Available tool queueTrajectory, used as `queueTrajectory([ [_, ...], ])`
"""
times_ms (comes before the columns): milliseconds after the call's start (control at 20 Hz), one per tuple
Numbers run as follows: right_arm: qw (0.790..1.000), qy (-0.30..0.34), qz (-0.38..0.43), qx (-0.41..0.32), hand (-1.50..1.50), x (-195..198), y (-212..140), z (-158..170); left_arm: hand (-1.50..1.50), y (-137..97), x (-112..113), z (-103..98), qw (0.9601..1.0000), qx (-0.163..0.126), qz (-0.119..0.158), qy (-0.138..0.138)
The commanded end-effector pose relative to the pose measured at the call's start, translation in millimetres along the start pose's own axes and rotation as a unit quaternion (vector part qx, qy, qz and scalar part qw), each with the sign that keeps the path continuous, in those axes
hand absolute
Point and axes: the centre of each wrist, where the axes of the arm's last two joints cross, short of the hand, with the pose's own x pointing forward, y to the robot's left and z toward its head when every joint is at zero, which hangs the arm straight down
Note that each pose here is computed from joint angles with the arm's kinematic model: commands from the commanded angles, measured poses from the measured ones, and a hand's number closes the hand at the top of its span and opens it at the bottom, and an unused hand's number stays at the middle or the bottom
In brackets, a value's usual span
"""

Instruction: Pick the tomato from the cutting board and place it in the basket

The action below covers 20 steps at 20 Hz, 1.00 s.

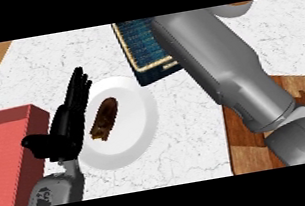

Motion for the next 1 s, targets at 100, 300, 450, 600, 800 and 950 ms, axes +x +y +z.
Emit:
queueTrajectory([
  [100,0.992,0.127,0.000,0.017,1.50,-5,18,5,0.00,1,4,-2,1.0000,-0.004,0.001,-0.004],
  [300,0.990,0.135,-0.034,0.020,1.50,-13,29,5,0.00,1,-3,5,1.0000,0.006,0.004,0.000],
  [450,0.990,0.134,-0.022,0.023,1.50,-21,42,8,0.00,3,2,0,1.0000,0.004,0.002,-0.002],
  [600,0.990,0.133,-0.046,0.025,1.50,-15,34,8,0.00,0,-5,4,0.9999,0.013,0.005,0.003],
  [800,0.988,0.149,-0.046,0.022,1.50,-35,58,7,0.00,12,-3,8,0.9998,0.020,0.003,0.007],
  [950,0.984,0.165,-0.054,0.034,1.50,-43,65,5,0.00,20,-7,12,0.9997,0.025,0.002,0.006],
])
